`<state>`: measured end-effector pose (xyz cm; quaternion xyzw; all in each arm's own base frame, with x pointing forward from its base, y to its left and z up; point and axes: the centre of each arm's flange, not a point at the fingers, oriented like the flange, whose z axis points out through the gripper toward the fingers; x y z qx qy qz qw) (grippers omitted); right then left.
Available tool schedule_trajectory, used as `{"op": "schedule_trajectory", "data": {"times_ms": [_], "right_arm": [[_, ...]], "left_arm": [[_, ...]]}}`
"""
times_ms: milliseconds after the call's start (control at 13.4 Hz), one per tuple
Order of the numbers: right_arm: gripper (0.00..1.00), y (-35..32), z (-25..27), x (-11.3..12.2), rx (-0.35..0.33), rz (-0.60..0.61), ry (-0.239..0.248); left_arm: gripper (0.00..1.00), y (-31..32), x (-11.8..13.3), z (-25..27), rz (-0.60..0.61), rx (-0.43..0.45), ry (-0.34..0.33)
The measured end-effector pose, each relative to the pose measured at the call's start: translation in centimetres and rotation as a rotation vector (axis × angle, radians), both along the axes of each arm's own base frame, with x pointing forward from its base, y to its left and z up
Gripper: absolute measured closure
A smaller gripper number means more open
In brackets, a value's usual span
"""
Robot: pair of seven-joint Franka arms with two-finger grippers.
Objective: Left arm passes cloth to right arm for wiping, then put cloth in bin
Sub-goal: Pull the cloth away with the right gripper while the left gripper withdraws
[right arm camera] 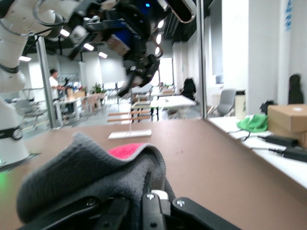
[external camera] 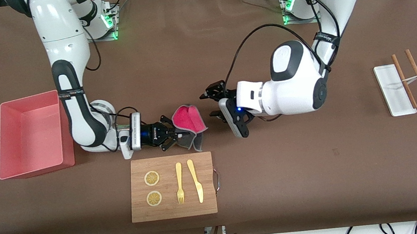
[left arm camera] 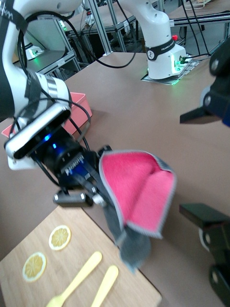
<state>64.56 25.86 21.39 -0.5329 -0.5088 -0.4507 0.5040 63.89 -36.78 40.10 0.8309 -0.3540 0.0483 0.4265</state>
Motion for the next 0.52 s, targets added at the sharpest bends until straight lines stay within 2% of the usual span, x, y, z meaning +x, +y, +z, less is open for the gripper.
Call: {"op": "schedule_trajectory", "data": {"times_ms": [149,299,523], "right_arm": [[0.96,-2.9,2.9,0.8,-0.088,0.043,0.032],[0.96,-5.8,5.8,1.1,-0.206,0.086,0.078],[0.96,-9.8,9.9,1.0,-0.421,0.115,0.151]], "left_arm": [[0.0,3.3,1.4,-0.4,0.009,0.049,-0.012],[0.0,6.8,2.6,-1.0,0.005,0.112,-0.019],[0.0,11.0,3.5,-0.8,-0.012,0.197,-0.034]]}}
